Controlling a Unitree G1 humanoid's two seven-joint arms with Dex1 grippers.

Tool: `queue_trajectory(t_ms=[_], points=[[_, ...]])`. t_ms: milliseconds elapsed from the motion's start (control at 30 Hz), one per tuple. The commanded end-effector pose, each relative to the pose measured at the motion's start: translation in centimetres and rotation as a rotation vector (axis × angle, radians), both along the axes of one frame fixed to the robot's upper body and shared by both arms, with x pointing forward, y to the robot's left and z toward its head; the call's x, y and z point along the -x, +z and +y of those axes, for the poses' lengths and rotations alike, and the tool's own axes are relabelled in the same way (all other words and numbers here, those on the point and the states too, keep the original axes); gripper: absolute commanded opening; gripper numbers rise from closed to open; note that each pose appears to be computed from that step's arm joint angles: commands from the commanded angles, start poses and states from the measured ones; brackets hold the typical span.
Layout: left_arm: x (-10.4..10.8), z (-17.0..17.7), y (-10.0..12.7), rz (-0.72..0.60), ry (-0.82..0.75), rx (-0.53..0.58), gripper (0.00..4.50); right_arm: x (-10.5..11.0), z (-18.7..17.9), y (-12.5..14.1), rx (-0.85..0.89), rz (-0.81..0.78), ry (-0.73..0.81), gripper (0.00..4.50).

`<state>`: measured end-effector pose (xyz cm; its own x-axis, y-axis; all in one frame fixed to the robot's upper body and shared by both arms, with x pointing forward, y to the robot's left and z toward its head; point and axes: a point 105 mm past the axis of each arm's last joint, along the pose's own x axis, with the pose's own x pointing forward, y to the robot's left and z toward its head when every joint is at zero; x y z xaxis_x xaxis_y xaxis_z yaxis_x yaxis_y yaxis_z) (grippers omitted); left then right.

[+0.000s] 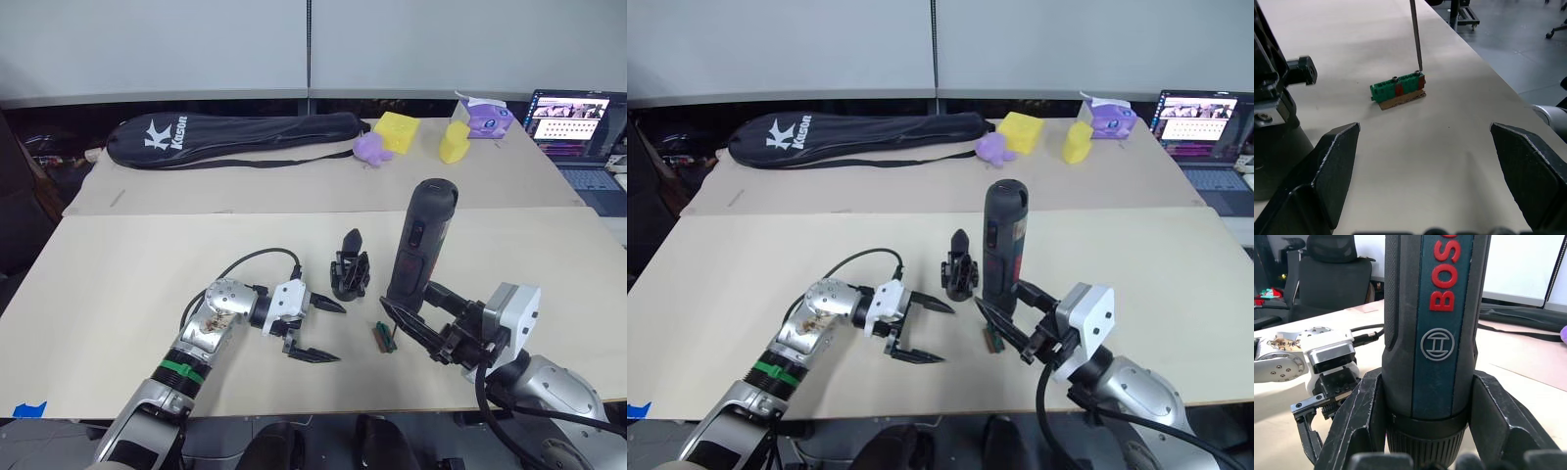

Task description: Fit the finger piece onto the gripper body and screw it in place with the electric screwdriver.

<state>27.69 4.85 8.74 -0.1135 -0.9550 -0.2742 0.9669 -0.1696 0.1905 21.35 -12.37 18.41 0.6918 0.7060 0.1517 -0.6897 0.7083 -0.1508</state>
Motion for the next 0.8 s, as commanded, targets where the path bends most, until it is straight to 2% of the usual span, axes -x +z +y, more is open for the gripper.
queue_trajectory(t_ms=[33,800], points=[[0.39,-0.65,0.13,0.011,-0.003,0.025,4.5,0.48,0.33,1.72,-0.006,-0.094,0.013,1.92],[0.1,-1.59,0.36,0.013,0.005,0.043,4.5,0.61,-0.07,1.32,0.014,-0.084,-0.003,1.92]])
